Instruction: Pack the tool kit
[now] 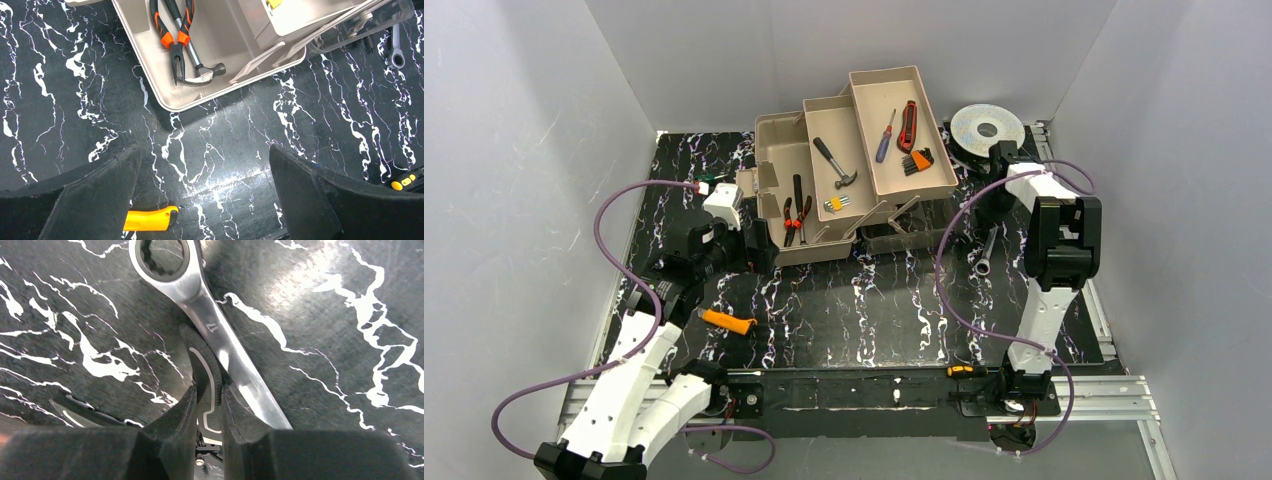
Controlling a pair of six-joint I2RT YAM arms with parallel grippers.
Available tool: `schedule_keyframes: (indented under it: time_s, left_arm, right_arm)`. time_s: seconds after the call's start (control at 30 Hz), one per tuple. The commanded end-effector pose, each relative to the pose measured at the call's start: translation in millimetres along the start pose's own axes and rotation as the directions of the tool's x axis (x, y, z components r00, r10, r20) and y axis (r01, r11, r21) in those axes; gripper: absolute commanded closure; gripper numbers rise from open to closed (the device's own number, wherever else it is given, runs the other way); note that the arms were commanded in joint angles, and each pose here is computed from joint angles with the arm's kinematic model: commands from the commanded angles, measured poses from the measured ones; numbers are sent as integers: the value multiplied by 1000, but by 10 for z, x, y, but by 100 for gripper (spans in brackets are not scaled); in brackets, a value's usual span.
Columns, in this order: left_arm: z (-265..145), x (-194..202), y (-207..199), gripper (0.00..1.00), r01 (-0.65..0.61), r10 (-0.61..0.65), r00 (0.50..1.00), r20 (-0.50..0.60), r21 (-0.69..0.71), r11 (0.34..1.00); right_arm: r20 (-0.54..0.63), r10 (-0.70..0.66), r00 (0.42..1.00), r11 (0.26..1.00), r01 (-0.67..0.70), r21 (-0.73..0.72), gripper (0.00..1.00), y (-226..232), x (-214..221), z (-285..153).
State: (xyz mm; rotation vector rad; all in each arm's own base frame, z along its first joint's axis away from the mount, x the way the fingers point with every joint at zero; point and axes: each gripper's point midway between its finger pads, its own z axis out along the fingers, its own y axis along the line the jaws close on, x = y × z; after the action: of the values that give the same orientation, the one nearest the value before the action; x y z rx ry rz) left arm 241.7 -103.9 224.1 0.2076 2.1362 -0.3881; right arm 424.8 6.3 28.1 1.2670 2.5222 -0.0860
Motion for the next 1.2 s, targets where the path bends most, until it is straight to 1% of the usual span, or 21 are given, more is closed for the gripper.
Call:
schedule_keyframes:
  time_s: [0.0, 0.03, 0.07, 0.1, 0.13, 0.17, 0.2, 0.27, 0.37, 0.43, 0.57, 0.83, 1.03, 1.17]
  left_arm:
    - [-52, -23, 6, 0, -10, 10, 1000, 7, -1, 1000]
    - [-49, -21, 4, 1, -10, 10, 1000, 6, 0, 1000]
    - [-49, -20, 4, 1, -9, 9, 1000, 6, 0, 1000]
    - [-49, -19, 3, 0, -10, 10, 1000, 6, 1, 1000]
    - [-52, -22, 2, 0, -10, 10, 1000, 7, 2, 1000]
    - [-58, -25, 2, 1, -9, 9, 1000, 10, 2, 1000]
    - [-65, -27, -1, 0, -10, 10, 1000, 12, 3, 1000]
    - [-75, -24, 8, 0, -10, 10, 1000, 17, -2, 1000]
    - [-77, -29, 0, 0, -9, 9, 1000, 20, 3, 1000]
    - [-67, -37, -10, 0, -8, 8, 1000, 18, 8, 1000]
    - [-60, -30, -17, 0, -7, 7, 1000, 12, 12, 1000]
    - [-61, -36, -13, 0, -8, 8, 1000, 13, 10, 1000]
    - [-69, -38, -17, 0, -9, 8, 1000, 17, 11, 1000]
    - [-85, -38, -26, 0, -8, 8, 1000, 22, 16, 1000]
  right_arm:
    - [37, -32, 999, 993, 36, -109, 75, 60, -100, -332]
    - [37, -31, 999, 994, 35, -108, 68, 44, -93, -348]
    - [35, -30, 999, 994, 33, -100, 58, 17, -80, -352]
    - [39, -16, 999, 997, 18, -68, 40, -44, -80, -339]
    - [35, -1, 999, 999, 2, -42, 30, -94, -59, -300]
    - [21, -1, 1000, 999, 2, -46, 28, -85, -25, -261]
    - [-1, 3, 1000, 999, -3, -49, 30, -104, -12, -183]
    - [-5, 18, 1000, 999, -18, -27, 36, -162, -48, -124]
    - [-1, 18, 1000, 1000, -18, -26, 54, -166, -45, -80]
    - [-10, 16, 1000, 1000, -16, -27, 59, -150, -29, -39]
    - [-38, 20, 999, 1000, -21, -23, 61, -100, -11, 4]
    - [-32, 49, 998, 999, -50, -9, 60, -59, -39, 6]
    - [-20, 50, 999, 996, -48, 70, 60, -185, 10, 14]
    - [-24, 32, 999, 997, -30, 75, 61, -262, 62, 10]
